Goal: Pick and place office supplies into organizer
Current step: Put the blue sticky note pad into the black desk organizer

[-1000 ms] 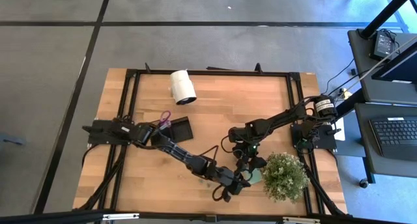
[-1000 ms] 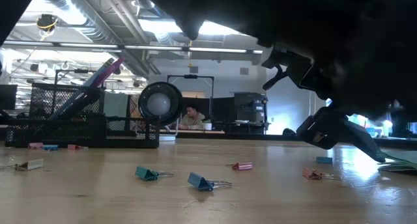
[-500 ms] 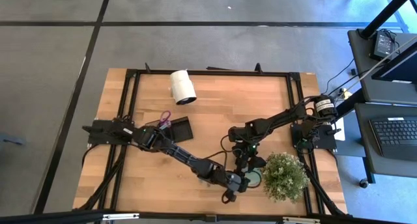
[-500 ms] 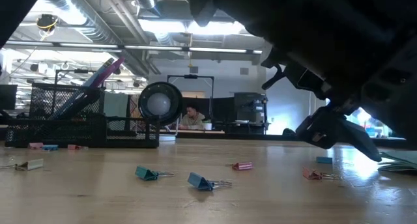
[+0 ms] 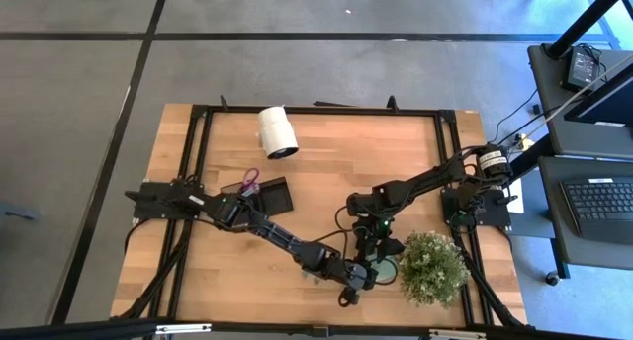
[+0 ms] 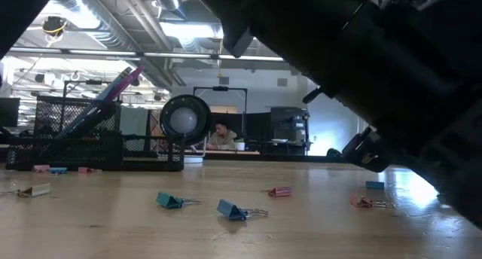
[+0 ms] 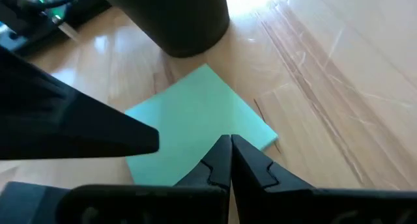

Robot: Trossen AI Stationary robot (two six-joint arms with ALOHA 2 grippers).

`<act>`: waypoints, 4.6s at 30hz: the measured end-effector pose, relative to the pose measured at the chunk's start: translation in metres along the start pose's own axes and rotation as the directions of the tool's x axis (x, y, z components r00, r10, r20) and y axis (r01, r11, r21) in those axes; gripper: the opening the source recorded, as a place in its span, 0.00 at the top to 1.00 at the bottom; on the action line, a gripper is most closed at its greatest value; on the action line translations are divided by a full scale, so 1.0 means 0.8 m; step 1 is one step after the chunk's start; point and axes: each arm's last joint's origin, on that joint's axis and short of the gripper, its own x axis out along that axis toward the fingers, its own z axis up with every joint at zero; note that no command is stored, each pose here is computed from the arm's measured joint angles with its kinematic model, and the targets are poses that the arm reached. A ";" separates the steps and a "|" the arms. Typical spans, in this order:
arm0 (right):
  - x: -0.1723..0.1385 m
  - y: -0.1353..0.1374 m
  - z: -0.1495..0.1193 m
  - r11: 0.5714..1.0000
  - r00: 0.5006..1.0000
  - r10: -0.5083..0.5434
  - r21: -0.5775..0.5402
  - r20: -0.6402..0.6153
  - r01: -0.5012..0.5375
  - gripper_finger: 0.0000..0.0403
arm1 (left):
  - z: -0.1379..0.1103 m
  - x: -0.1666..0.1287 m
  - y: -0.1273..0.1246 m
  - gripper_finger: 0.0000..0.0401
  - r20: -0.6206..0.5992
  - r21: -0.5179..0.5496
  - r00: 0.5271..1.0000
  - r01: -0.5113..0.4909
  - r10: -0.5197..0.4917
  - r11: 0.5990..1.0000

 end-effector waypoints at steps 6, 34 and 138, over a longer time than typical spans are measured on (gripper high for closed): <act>0.000 0.000 0.000 1.000 1.000 0.000 0.003 0.001 0.000 0.40 | -0.003 0.002 0.002 1.00 -0.019 -0.021 1.000 0.015 -0.015 1.000; 0.012 0.014 -0.004 0.974 0.995 0.090 0.213 -0.048 -0.078 0.40 | -0.009 0.005 0.010 1.00 -0.059 -0.061 0.998 0.033 -0.036 0.998; 0.015 0.015 0.003 0.960 0.998 -0.041 0.276 -0.041 0.051 0.99 | 0.002 -0.027 0.025 0.89 -0.191 0.014 0.975 0.119 -0.114 0.993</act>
